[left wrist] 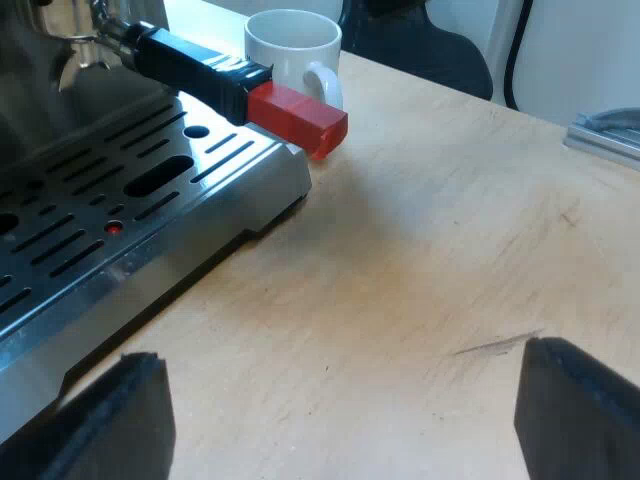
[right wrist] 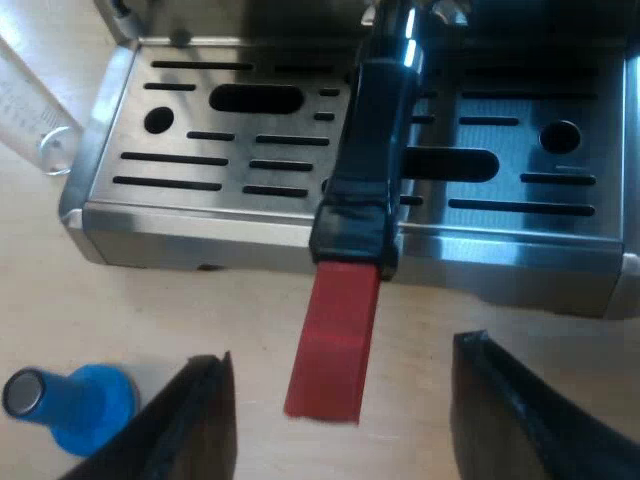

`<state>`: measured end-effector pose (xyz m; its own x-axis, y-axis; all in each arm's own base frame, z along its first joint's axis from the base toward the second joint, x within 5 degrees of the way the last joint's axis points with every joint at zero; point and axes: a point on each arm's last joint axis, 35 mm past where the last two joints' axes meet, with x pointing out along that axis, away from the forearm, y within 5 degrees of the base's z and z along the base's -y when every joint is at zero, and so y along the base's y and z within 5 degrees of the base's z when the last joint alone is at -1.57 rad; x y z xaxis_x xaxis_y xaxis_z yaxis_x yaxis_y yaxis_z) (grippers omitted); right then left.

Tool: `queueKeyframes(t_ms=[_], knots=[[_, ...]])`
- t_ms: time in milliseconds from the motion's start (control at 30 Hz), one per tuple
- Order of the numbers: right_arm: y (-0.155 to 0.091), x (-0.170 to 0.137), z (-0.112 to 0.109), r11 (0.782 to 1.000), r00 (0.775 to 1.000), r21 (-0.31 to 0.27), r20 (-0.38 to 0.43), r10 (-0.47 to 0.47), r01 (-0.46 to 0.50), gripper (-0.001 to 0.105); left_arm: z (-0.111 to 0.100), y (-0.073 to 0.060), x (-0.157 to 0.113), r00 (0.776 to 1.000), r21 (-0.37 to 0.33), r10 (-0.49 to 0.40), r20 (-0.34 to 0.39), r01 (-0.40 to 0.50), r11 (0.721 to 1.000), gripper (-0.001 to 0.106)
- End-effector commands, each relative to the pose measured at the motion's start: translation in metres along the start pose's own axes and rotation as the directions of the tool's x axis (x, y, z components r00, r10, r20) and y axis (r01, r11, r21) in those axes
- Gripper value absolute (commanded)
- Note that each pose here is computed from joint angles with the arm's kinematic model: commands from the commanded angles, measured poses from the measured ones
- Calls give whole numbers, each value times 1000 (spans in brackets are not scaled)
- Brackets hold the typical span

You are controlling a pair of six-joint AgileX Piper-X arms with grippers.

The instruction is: Grind coffee beans and then tamp

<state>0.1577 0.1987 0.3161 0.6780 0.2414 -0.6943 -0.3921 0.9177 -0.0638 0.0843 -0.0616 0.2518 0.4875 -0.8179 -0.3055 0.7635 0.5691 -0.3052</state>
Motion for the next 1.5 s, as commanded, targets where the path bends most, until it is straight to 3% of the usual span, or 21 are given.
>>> queueKeyframes(t_ms=[33, 167, 367, 733, 1033, 1500], knots=[[-1, 7, 10, 1000, 999, 13, -40, 21, -21, 51, 1, -2, -1, 1000, -1, -17, 8, 17, 1000, 71], [2, 22, 15, 999, 994, 19, -102, 49, -47, 51, 1, -2, -1, 1000, -1, -17, 8, 17, 1000, 71], [8, 41, 10, 1000, 984, -11, -178, 20, -22, 51, 0, -2, -1, 1000, -6, -15, -1, 15, 1000, 71], [8, 68, 4, 1000, 970, -7, -244, -22, 21, 51, 0, -2, -1, 1000, -6, -16, 0, 16, 1000, 71], [7, 88, 8, 999, 977, 31, -214, -23, 30, 51, 0, -2, -1, 1000, -6, -16, 0, 16, 1000, 71], [13, 108, 2, 999, 971, 21, -236, -31, 37, 51, 0, -2, -1, 1000, -6, -16, 0, 16, 1000, 71]])
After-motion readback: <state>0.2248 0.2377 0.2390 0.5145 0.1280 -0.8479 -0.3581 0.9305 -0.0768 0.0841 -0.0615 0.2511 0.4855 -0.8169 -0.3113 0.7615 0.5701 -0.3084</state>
